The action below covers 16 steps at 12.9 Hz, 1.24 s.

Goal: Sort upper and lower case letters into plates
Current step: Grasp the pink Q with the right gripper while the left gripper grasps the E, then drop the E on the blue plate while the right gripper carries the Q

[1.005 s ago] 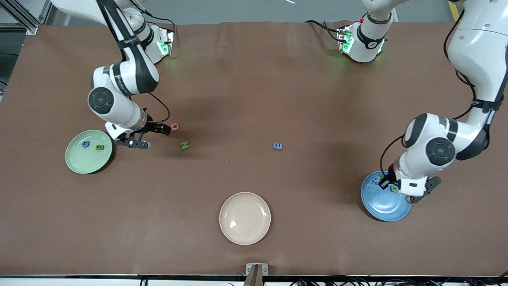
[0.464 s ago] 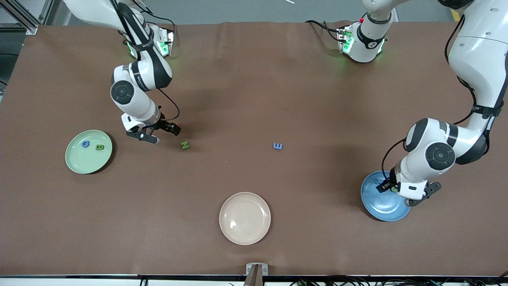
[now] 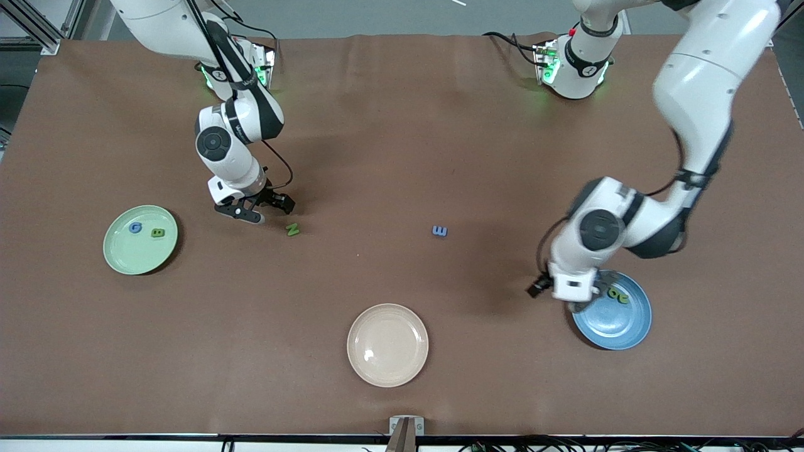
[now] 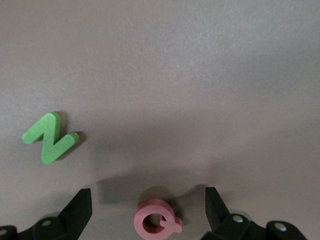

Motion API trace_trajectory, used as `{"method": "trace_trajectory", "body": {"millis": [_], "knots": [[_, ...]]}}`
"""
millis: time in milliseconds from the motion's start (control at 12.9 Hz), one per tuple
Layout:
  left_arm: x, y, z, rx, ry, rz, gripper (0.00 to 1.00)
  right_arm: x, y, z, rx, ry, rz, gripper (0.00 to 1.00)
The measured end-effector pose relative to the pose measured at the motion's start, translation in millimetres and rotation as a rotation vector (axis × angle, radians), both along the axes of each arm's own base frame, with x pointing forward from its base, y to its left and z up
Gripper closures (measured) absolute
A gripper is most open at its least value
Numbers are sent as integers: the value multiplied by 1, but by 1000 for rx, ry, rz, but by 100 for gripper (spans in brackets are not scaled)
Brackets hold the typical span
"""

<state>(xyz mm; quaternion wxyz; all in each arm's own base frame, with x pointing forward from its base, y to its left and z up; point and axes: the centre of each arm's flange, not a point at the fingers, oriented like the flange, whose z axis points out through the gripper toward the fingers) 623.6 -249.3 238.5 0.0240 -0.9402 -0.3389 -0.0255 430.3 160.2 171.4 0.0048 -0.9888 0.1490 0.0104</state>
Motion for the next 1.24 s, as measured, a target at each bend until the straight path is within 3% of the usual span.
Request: {"method": "trace_trajectory", "body": {"millis": [77, 619, 773, 1083, 1160, 1237], "knots": [[-16, -34, -3, -2, 0, 18, 11, -2, 3, -1, -1, 2, -1, 1], [-86, -153, -44, -80, 10, 299, 19, -10, 8, -4, -7, 15, -8, 7], [-101, -172, -54, -94, 19, 373, 22, -9, 9, -2, -6, 11, -9, 26], [-122, -192, -64, -88, 33, 432, 26, -8, 8, 0, -4, 8, -11, 39], [-124, -193, -64, -87, 34, 435, 36, -8, 8, 0, -4, 8, -11, 39], [-125, -193, -65, -86, 35, 435, 43, -8, 8, 1, -3, 7, -11, 46]]}}
